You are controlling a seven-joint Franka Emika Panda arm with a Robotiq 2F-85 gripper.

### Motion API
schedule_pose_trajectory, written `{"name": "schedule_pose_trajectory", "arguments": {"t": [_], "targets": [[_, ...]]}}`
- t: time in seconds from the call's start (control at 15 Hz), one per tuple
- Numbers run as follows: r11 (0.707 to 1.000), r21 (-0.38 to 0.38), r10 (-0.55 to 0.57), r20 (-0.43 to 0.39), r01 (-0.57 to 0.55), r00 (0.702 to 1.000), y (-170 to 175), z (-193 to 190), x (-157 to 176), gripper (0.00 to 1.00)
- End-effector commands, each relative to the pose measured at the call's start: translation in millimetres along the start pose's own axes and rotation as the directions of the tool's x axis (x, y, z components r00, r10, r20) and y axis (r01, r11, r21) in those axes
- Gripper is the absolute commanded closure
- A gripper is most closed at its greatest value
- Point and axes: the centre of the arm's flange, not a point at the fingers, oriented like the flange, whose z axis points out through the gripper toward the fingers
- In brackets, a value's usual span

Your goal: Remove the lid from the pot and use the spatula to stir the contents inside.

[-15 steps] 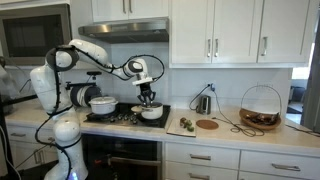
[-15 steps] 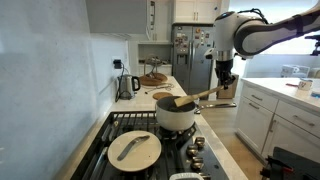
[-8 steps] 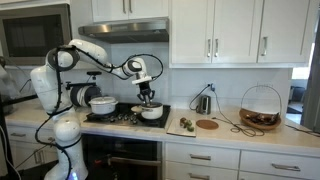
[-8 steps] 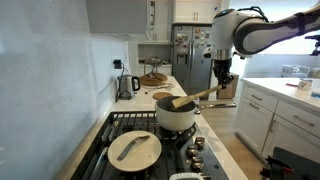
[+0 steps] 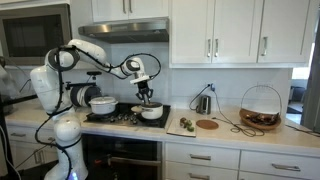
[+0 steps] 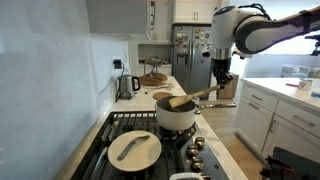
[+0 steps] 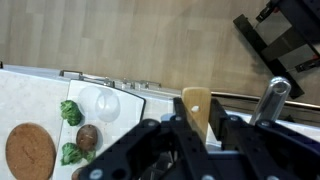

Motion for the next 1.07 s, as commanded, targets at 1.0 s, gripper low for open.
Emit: {"name": "schedule_pose_trajectory", "arguments": {"t": [1.0], "targets": [[0.999, -0.037, 0.004, 0.044, -0.002, 0.999, -29, -3, 31, 0.93]]}}
